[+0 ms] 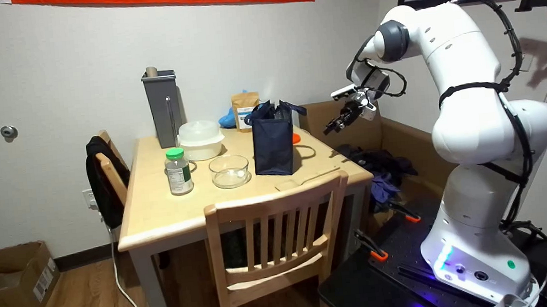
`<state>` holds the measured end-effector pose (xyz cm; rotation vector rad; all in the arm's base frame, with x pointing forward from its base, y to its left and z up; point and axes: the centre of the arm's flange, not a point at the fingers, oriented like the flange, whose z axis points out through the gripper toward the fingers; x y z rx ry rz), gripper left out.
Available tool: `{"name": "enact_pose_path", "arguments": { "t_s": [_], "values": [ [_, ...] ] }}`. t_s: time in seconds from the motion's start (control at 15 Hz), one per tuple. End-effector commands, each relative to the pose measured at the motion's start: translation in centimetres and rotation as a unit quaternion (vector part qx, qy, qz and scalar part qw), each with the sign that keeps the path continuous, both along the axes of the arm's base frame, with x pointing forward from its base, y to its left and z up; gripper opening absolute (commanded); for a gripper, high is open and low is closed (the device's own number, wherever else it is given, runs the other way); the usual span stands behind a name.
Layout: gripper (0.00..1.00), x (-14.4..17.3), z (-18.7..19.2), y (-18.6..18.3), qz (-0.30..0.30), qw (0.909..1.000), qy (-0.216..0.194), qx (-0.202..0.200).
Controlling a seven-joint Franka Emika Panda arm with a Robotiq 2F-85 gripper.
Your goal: Remove the spatula from the bag and place it on the table
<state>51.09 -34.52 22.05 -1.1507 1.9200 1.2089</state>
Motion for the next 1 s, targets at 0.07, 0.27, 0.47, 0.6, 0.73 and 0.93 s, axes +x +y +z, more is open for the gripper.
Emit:
{"name": "enact_pose_path", "arguments": {
  "t_s": [0.07,0.27,0.47,0.6,0.73,0.93],
  "values": [
    [1.0,0.2,12.1,2.1,0.072,0.9919,-0.041,-0.096],
    [1.0,-0.1,19.2,4.9,0.126,0.9771,-0.069,-0.157],
    [1.0,-0.2,24.5,8.0,0.185,0.9542,-0.1,-0.213],
    [1.0,-0.3,27.3,10.2,0.227,0.9344,-0.122,-0.246],
    [1.0,-0.4,29.5,12.3,0.269,0.9117,-0.144,-0.275],
    [1.0,1.2,30.5,12.1,0.28,0.9092,-0.138,-0.276]
  ]
}}
